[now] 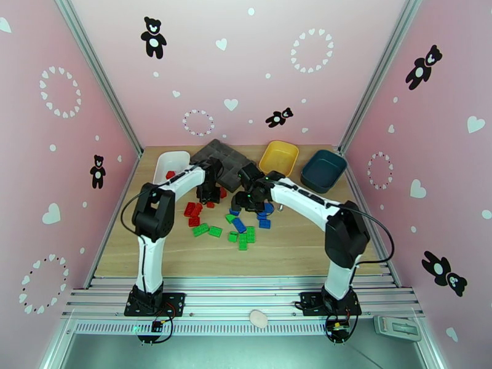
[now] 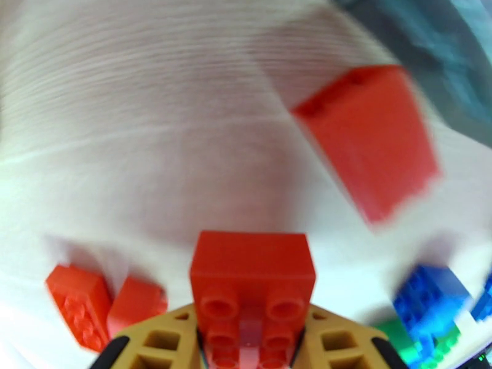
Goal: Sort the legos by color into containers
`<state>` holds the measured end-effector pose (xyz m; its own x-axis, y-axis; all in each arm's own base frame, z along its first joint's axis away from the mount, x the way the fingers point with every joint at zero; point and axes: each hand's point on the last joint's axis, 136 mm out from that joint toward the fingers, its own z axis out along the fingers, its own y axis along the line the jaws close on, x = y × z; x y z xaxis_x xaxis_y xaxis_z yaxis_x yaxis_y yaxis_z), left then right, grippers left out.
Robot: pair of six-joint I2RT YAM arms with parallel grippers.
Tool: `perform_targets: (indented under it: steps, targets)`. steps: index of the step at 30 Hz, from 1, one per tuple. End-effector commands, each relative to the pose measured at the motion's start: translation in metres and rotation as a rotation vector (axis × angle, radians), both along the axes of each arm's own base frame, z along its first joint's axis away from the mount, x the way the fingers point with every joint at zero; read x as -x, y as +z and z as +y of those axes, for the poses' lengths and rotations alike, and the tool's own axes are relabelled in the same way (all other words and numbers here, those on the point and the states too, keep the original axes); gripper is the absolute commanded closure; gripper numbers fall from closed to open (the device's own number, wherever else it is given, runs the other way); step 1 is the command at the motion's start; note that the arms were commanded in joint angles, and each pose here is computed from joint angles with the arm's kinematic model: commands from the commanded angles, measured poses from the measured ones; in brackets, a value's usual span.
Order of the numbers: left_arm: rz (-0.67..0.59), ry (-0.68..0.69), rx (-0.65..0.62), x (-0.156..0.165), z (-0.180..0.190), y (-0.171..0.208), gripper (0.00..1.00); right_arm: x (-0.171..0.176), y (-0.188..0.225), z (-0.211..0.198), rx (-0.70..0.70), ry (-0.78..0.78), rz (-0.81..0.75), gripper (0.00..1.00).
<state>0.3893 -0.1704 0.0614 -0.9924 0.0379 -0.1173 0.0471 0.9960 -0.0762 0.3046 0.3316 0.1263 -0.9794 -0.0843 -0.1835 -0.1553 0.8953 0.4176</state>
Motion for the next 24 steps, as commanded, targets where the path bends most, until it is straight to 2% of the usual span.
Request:
perform_targets:
  steps: [1, 8, 15, 19, 24]
  targets:
    - [-0.052, 0.045, 0.099, 0.002, -0.002, 0.029, 0.72, -0.006, 0.006, 0.03, -0.073, 0.044, 0.003, 0.36]
    - [-0.102, 0.195, 0.216, -0.006, 0.034, 0.058, 0.72, -0.023, 0.005, 0.07, -0.175, 0.092, 0.027, 0.36]
    - [-0.141, 0.425, 0.279, -0.032, 0.1, 0.073, 0.72, -0.039, 0.01, 0.104, -0.279, 0.122, 0.043, 0.36]
    - [-0.15, 0.54, 0.266, -0.051, 0.139, 0.075, 0.72, -0.042, 0.012, 0.105, -0.272, 0.126, 0.043, 0.36]
    - [-0.15, 0.615, 0.253, -0.075, 0.168, 0.075, 0.68, -0.039, 0.009, 0.096, -0.229, 0.125, 0.044, 0.36]
